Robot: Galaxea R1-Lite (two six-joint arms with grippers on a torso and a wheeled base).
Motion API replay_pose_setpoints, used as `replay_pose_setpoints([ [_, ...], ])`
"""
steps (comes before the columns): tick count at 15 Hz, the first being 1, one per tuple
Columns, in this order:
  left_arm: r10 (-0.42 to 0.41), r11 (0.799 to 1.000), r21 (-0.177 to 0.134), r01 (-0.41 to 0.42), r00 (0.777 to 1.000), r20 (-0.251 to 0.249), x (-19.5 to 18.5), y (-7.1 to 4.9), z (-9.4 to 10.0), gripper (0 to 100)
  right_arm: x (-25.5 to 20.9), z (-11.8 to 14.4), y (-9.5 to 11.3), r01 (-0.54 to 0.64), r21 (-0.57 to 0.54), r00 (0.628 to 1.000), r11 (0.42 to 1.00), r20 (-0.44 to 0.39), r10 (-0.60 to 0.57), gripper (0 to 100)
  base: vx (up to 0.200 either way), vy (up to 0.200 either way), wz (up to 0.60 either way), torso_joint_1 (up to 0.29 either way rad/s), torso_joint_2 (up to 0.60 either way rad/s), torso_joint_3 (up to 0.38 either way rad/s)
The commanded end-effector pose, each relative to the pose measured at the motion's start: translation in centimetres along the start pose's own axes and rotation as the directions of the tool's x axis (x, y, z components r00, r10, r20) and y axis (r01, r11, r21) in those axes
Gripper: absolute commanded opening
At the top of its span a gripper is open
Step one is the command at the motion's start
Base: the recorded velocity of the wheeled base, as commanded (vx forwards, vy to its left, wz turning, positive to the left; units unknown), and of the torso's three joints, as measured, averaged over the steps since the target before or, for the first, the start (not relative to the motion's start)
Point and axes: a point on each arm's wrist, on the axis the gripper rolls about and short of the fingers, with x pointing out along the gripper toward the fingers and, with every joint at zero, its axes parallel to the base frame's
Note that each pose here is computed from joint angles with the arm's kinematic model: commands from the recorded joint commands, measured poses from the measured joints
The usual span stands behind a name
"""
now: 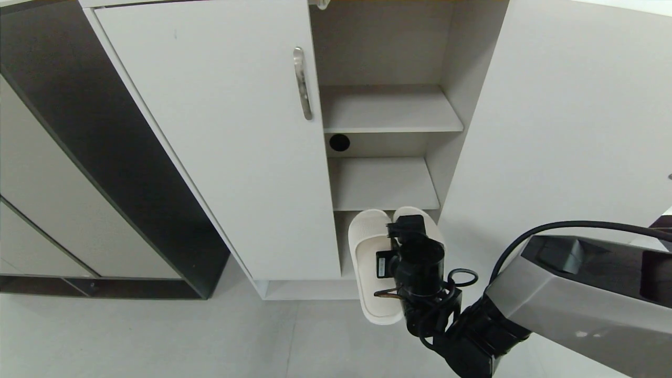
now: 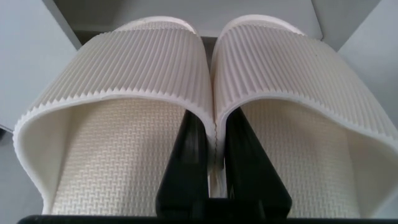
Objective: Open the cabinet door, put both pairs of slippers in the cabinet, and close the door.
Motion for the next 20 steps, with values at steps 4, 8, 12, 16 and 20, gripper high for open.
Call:
replay_pose_setpoints([
  [4,0.000,1.000,-0.002,0.000,1.000,-0.001,0.0,0.0,0.0,0,0.1,-0.7,0.1,0.003,-0.009,1.000,1.000,-0.010,-0.003,0,0.150,0.000,0.00,-0.001,0.00,0.001],
  [8,0.001,1.000,-0.002,-0.001,1.000,-0.001,0.0,0.0,0.0,0,0.1,-0.7,0.0,0.008,-0.009,1.000,1.000,-0.009,-0.008,0,0.200,0.000,0.00,0.002,0.01,0.004],
  [12,0.001,1.000,-0.003,-0.001,1.000,-0.001,0.0,0.0,0.0,0,0.6,-0.6,-0.1,0.013,0.022,1.000,1.000,0.025,-0.013,0,0.100,0.000,0.00,0.001,0.00,0.001],
  [16,0.001,1.000,-0.008,-0.001,1.000,-0.001,0.0,0.0,0.0,0,3.6,-1.3,-0.7,0.051,0.027,0.997,0.998,0.050,-0.052,0,0.000,0.000,0.00,0.000,0.00,0.000],
  [20,0.001,1.000,-0.009,-0.001,1.000,-0.001,0.0,0.0,0.0,0,6.3,-0.6,-0.9,0.026,-0.006,0.998,1.000,0.059,-0.026,0,0.000,0.000,0.00,0.000,0.00,0.000],
])
